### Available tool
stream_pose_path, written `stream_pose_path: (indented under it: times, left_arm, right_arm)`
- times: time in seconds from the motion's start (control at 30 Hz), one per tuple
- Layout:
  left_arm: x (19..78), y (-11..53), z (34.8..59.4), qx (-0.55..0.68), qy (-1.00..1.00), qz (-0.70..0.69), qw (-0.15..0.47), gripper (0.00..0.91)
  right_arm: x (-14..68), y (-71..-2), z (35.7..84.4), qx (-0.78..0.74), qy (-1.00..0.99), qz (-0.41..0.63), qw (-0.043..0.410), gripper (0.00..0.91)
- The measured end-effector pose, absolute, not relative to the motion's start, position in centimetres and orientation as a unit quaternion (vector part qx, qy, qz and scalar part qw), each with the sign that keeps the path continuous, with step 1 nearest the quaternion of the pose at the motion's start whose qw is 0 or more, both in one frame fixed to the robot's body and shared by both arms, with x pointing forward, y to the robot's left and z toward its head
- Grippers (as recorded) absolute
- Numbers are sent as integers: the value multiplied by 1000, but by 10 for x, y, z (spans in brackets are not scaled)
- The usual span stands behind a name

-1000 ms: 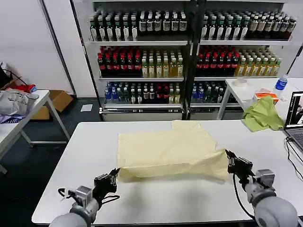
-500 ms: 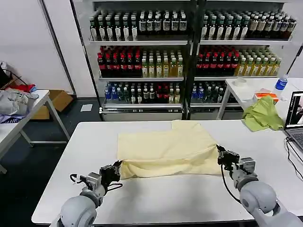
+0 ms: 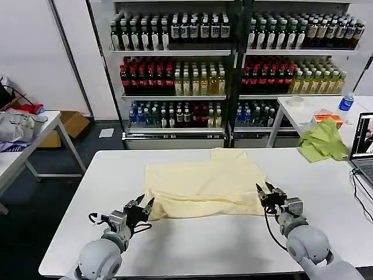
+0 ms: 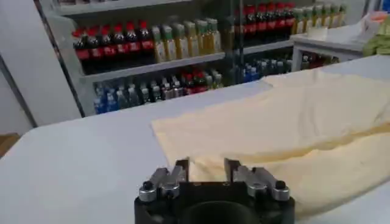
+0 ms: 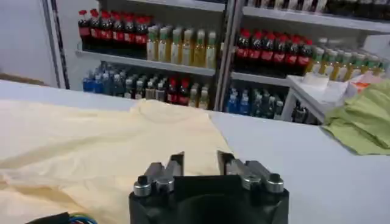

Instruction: Fold and organize the clothes.

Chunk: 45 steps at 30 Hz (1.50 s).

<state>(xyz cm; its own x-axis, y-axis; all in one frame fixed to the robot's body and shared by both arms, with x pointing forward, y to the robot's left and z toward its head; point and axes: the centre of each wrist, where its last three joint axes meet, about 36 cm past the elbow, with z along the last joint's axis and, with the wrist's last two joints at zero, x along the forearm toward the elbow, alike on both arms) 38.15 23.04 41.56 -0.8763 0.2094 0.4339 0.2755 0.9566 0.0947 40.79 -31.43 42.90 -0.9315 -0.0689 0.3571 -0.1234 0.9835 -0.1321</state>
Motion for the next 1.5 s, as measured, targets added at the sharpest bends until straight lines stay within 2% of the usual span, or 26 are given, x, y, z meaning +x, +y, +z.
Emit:
stream_pose_path:
  times: [0.13, 0.53, 0.57, 0.63, 0.7, 0.77, 0.8, 0.83, 0.87, 0.93, 0.97, 1.03, 1.5]
  left_arm:
    - [370, 228, 415, -126, -965, -68, 218, 907]
    - [346, 221, 400, -125, -960, -45, 247, 897]
    - [346, 220, 400, -125, -960, -43, 248, 756]
    - [346, 219, 397, -124, -959, -40, 251, 383]
    - [346, 218, 395, -125, -959, -38, 253, 171]
    - [346, 218, 394, -125, -959, -37, 253, 81]
    - [347, 218, 393, -124, -959, -37, 253, 20]
    - [347, 218, 393, -124, -959, -37, 254, 20]
    - [348, 218, 392, -123, -959, -37, 254, 20]
    - [349, 219, 391, -122, -959, -37, 255, 20]
    - [349, 219, 390, -122, -958, -37, 255, 20]
    - [350, 220, 389, -121, -958, -37, 257, 20]
    - [346, 226, 385, -120, -957, -38, 263, 20]
  right_arm:
    - [396, -322, 430, 40, -979, 76, 183, 907]
    - [370, -340, 419, 18, -968, 57, 242, 907]
    - [369, -341, 417, 17, -967, 53, 249, 907]
    - [369, -342, 415, 17, -965, 48, 259, 907]
    - [369, -342, 413, 17, -962, 43, 269, 907]
    - [369, -342, 410, 17, -960, 37, 278, 907]
    - [370, -342, 409, 17, -959, 35, 281, 846]
    - [370, -342, 409, 18, -958, 32, 283, 705]
    - [371, -342, 408, 18, -958, 29, 285, 615]
    - [373, -343, 407, 19, -957, 25, 287, 191]
    - [375, -343, 406, 19, -957, 23, 288, 71]
    - [376, -344, 405, 20, -956, 21, 290, 0]
    - [376, -348, 405, 23, -954, 18, 299, 0]
